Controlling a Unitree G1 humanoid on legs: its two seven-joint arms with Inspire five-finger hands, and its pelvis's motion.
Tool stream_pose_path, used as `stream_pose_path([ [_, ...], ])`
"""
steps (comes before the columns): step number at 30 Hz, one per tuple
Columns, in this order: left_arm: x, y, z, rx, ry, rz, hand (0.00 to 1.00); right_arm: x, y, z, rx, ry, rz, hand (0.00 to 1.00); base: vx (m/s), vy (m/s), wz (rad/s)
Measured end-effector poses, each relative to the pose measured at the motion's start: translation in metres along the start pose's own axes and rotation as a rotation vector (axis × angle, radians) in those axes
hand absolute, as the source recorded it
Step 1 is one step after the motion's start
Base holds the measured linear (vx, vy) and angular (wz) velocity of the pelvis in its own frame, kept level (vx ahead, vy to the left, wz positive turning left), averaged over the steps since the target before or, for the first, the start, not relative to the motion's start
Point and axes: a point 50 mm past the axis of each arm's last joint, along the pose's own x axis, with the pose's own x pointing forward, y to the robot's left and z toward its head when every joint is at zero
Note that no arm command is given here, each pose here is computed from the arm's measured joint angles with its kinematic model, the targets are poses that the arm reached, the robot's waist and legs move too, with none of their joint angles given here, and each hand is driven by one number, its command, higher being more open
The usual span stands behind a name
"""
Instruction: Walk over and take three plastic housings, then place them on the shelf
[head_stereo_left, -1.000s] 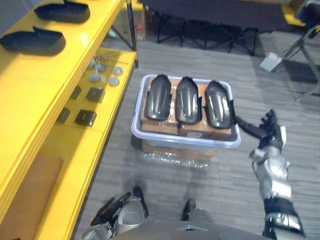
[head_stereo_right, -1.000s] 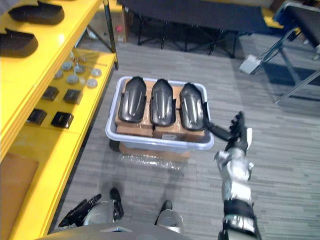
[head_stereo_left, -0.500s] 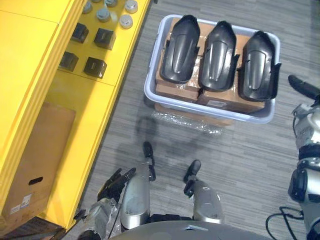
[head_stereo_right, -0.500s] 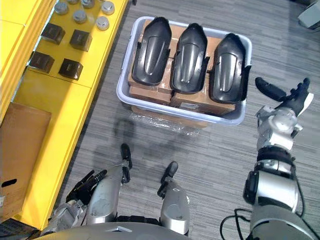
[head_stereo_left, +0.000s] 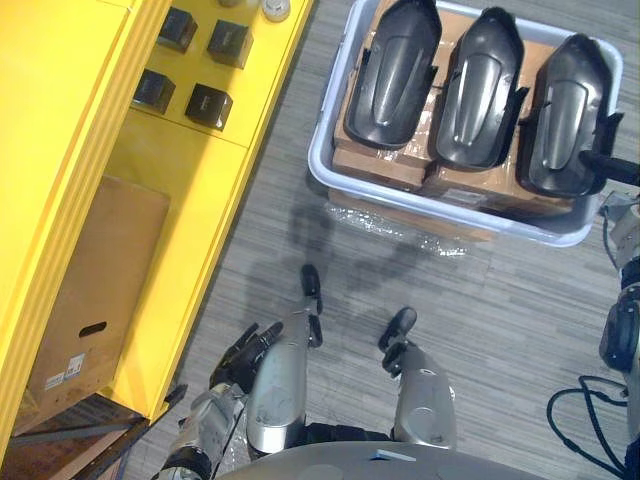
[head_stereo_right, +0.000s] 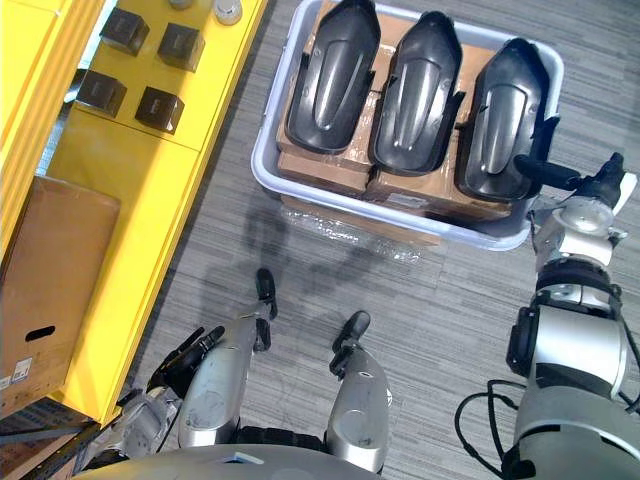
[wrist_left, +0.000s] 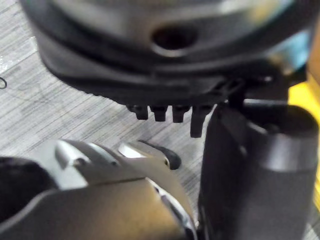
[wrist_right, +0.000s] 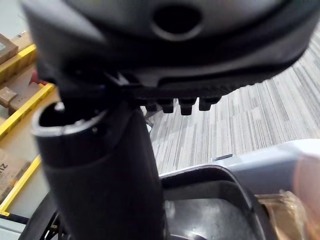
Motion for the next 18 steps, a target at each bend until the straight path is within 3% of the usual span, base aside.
stream_pose_path([
  [12,0.003,-0.008,0.001,-0.031,-0.006,-0.042,1.00,0.000,-0.002,-0.021,-0.102,0.197,0.050,1.00,0.00,-0.008,0.14],
  [13,0.003,-0.008,0.001,-0.031,-0.006,-0.042,1.00,0.000,-0.004,-0.020,-0.089,0.204,0.053,0.00,0.00,-0.010,0.10],
  [18,0.004,-0.008,0.002,-0.031,-0.007,-0.042,1.00,0.002,-0.015,-0.018,-0.132,0.219,0.027,0.00,0.00,-0.021,0.06],
])
